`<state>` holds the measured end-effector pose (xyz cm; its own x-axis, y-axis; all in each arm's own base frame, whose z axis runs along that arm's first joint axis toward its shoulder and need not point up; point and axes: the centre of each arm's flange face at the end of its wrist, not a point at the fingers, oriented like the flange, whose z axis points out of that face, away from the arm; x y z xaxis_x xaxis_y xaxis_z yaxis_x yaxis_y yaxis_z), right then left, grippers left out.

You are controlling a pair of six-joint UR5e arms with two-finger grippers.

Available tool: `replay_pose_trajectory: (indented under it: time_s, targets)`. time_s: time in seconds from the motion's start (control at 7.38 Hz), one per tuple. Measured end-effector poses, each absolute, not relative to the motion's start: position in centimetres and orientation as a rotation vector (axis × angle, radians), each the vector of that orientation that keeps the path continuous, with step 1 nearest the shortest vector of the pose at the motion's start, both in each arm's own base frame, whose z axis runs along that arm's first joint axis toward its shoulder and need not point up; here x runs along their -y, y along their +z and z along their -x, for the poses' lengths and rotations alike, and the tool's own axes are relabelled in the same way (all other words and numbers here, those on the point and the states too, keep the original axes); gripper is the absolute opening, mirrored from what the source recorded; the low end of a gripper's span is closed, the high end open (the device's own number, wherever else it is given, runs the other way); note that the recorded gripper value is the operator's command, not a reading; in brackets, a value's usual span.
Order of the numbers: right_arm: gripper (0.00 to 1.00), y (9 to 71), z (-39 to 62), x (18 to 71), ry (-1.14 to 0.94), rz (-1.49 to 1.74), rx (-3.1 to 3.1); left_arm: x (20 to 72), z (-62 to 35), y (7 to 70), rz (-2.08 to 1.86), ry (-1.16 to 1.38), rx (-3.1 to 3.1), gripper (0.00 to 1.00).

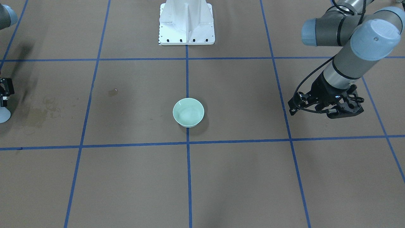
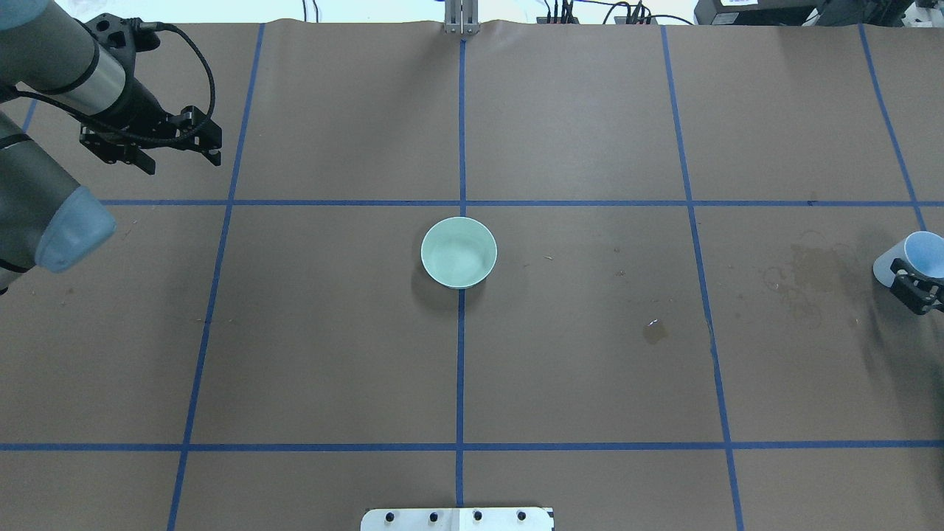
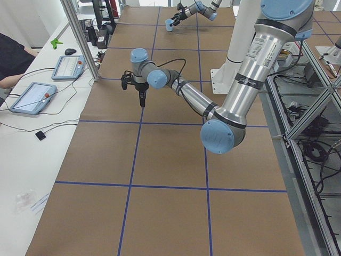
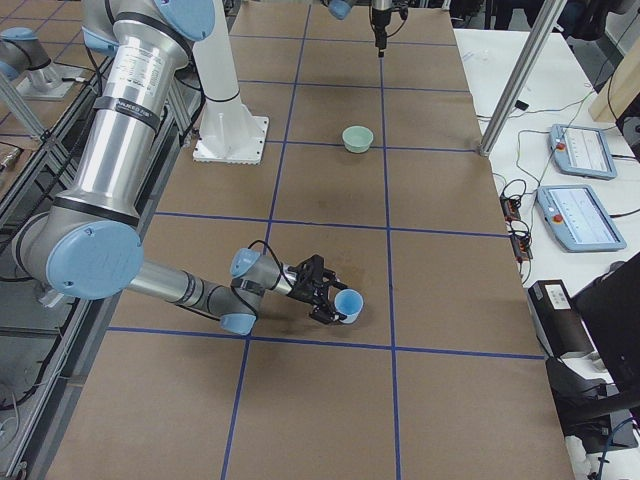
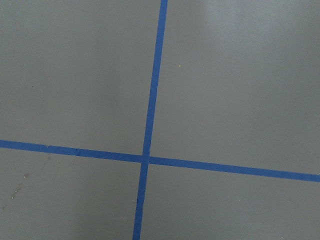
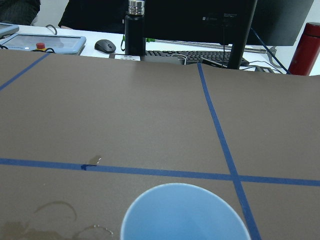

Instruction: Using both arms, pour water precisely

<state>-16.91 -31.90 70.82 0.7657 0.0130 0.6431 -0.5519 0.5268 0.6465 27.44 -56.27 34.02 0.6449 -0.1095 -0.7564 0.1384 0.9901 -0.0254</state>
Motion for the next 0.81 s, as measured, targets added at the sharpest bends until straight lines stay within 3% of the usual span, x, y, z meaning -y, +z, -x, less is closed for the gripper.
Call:
replay_pose_trajectory:
  time_s: [0.81]
  targets:
    - [0.99,71.6,11.5,28.1,0.356,-0.948,0.686,56.2,-27.4,34.0,-0.036,-0.143,-0.859,1.00]
